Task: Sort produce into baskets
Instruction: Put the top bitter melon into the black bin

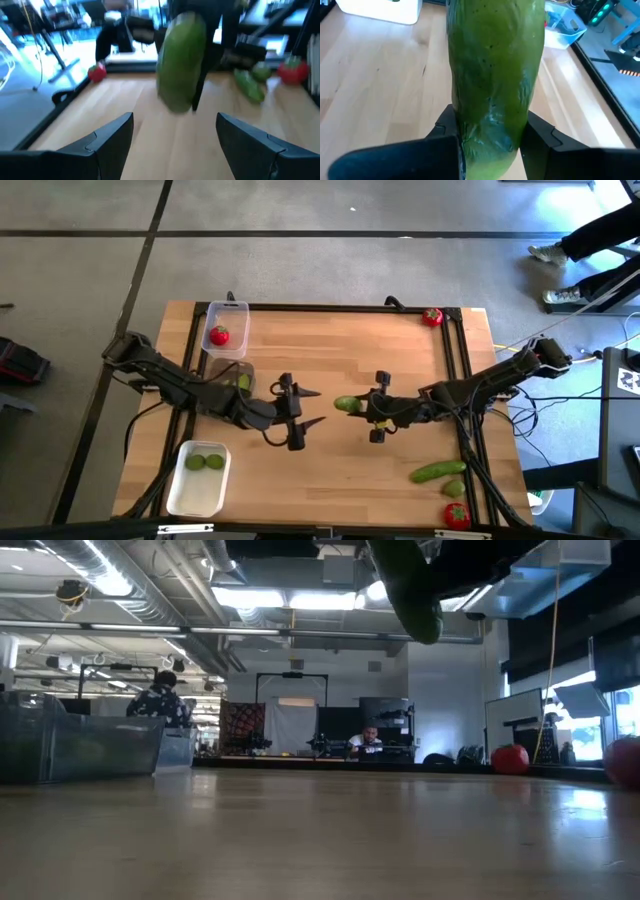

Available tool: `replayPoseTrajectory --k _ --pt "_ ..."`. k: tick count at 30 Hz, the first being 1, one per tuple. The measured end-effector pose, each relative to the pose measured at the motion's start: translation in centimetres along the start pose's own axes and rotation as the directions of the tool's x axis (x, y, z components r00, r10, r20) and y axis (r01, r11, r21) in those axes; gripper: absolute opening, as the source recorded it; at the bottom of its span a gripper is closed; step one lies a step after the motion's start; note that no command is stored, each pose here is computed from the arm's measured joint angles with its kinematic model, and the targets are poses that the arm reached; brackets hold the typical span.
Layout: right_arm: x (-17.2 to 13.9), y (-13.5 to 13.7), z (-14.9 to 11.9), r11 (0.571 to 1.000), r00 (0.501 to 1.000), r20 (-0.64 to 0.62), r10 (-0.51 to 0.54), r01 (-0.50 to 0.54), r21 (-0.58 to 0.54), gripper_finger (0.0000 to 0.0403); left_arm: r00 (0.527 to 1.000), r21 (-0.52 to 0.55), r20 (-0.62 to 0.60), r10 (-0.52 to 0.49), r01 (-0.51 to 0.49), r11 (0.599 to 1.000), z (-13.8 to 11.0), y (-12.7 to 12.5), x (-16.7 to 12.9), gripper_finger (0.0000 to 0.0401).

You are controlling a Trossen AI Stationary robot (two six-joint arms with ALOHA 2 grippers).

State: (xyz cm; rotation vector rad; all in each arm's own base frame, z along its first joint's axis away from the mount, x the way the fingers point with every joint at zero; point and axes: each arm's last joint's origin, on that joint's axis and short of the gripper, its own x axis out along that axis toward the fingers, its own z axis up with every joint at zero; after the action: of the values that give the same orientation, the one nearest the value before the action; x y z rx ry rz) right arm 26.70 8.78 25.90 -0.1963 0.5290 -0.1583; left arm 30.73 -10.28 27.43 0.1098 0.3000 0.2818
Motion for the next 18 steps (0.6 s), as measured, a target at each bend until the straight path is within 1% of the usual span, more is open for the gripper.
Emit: replayPoseTrajectory --k 5,9,11,18 --pt "0.1 -0.1 0.4 1.0 0.999 0.037 -0.018 0.018 -0.009 0.0097 0.997 -0.013 0.079 0.01 -0.009 1.0 0.5 -0.1 0.9 0.028" --pt "0.0 -0.1 1.0 1.0 0.995 0.095 -0.014 0.017 -0.023 0.0097 0.994 -0.036 0.11 0.01 -0.006 0.999 0.8 0.2 1.3 0.028" --pt "0.0 -0.1 1.2 0.999 0.993 0.116 -0.015 0.018 -0.028 0.0097 0.993 -0.027 0.117 0.014 -0.011 1.0 0.8 0.3 1.5 0.028" --pt "1.2 0.3 1.5 0.997 0.987 0.158 -0.03 0.041 -0.066 0.0097 0.981 -0.024 0.195 -0.023 0.029 0.999 0.6 -0.3 3.0 0.028"
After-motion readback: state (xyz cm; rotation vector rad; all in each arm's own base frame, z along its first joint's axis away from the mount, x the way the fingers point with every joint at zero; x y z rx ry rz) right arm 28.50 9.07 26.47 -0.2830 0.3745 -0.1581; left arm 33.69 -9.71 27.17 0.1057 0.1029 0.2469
